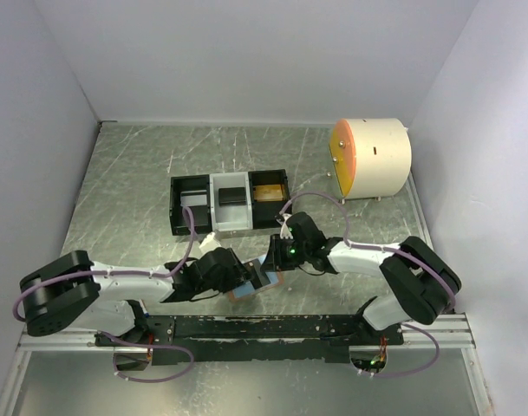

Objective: Take the credit cards out of the card holder

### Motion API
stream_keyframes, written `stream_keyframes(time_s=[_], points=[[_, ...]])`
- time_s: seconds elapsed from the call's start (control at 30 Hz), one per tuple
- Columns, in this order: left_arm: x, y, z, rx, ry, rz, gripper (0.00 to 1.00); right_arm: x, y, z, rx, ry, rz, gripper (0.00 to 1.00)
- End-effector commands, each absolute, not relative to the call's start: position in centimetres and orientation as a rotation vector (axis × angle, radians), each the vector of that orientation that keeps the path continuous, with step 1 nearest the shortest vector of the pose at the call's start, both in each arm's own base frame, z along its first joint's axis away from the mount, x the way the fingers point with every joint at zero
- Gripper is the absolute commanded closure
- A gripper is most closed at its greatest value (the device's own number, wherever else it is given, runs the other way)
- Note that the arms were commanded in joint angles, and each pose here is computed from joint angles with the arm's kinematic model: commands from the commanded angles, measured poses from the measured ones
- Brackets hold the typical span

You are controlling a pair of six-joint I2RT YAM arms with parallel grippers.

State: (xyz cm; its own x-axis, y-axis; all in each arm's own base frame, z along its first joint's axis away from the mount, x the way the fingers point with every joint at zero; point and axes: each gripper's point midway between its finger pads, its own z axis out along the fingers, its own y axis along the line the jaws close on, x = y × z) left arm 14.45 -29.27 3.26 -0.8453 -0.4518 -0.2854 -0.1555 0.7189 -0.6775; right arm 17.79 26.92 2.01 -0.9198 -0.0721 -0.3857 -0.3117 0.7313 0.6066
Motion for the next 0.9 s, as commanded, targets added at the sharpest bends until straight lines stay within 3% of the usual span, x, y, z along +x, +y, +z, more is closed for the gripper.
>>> stream_keyframes(time_s=[0.0,0.23,0.43,0.6,0.87], points=[[14.8,-30.3,2.3,-0.482,2.479,-0.960,0.48,16.0,24.7,-0.8,-0.270,2.711,0.897,0.73],[14.9,-31.7,1.1,-0.599,2.452,-1.058,0.62,15.7,24.4,-1.1,-0.270,2.723,0.889,0.73],[14.7,-30.0,0.9,-0.626,2.448,-0.994,0.72,15.5,23.9,-1.3,-0.256,2.724,0.873,0.73],[14.8,-29.1,1.4,-0.609,2.444,-0.937,0.92,15.6,24.1,-1.3,-0.254,2.723,0.877,0.73],[14.5,-28.0,2.0,-0.618,2.417,-0.961,0.93,16.3,24.4,-0.5,-0.294,2.709,0.862,0.73]])
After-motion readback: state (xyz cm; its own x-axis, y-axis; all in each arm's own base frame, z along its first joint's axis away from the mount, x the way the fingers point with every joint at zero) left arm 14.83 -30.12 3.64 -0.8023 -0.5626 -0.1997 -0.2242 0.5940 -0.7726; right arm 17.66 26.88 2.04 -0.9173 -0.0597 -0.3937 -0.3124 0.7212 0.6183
